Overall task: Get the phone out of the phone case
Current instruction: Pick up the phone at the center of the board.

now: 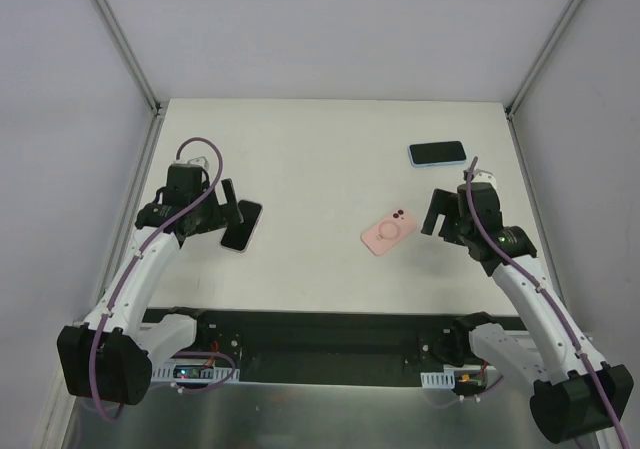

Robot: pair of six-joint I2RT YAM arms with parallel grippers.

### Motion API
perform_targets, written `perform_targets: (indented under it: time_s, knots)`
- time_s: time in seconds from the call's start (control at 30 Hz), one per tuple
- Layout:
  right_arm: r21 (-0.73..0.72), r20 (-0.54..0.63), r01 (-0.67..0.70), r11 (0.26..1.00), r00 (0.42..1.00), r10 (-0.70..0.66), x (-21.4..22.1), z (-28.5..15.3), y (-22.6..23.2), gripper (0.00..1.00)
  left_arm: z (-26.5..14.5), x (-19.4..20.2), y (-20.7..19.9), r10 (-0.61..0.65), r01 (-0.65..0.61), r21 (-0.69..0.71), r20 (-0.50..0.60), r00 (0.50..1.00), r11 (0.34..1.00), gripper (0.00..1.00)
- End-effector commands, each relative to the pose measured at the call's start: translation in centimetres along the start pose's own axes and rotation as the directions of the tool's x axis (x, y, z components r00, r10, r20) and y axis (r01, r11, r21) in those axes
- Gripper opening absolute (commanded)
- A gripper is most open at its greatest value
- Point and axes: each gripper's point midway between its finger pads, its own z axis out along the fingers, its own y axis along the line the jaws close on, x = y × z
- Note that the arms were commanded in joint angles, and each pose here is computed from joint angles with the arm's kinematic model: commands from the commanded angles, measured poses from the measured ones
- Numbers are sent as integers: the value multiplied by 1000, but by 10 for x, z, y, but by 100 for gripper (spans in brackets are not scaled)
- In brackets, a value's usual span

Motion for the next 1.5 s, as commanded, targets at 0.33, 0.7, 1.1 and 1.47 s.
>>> perform_targets:
  time_s: [0.33,0.7,1.1,1.47]
  knots:
    - [-62,18,-34,998,999,35,-4,-4,14,96,10,14,0,0,-2,-10,-128,992,1000,99]
    - [-86,24,-76,993,997,78,3,-12,16,96,57,35,16,-1,-43,-117,-347,938,992,99]
    - [-73,13,-89,993,996,90,11,-11,14,96,87,33,17,45,-108,-116,-450,892,987,99]
    - [-65,9,-101,993,995,102,21,-11,9,96,99,86,-49,142,-150,36,-589,796,988,99]
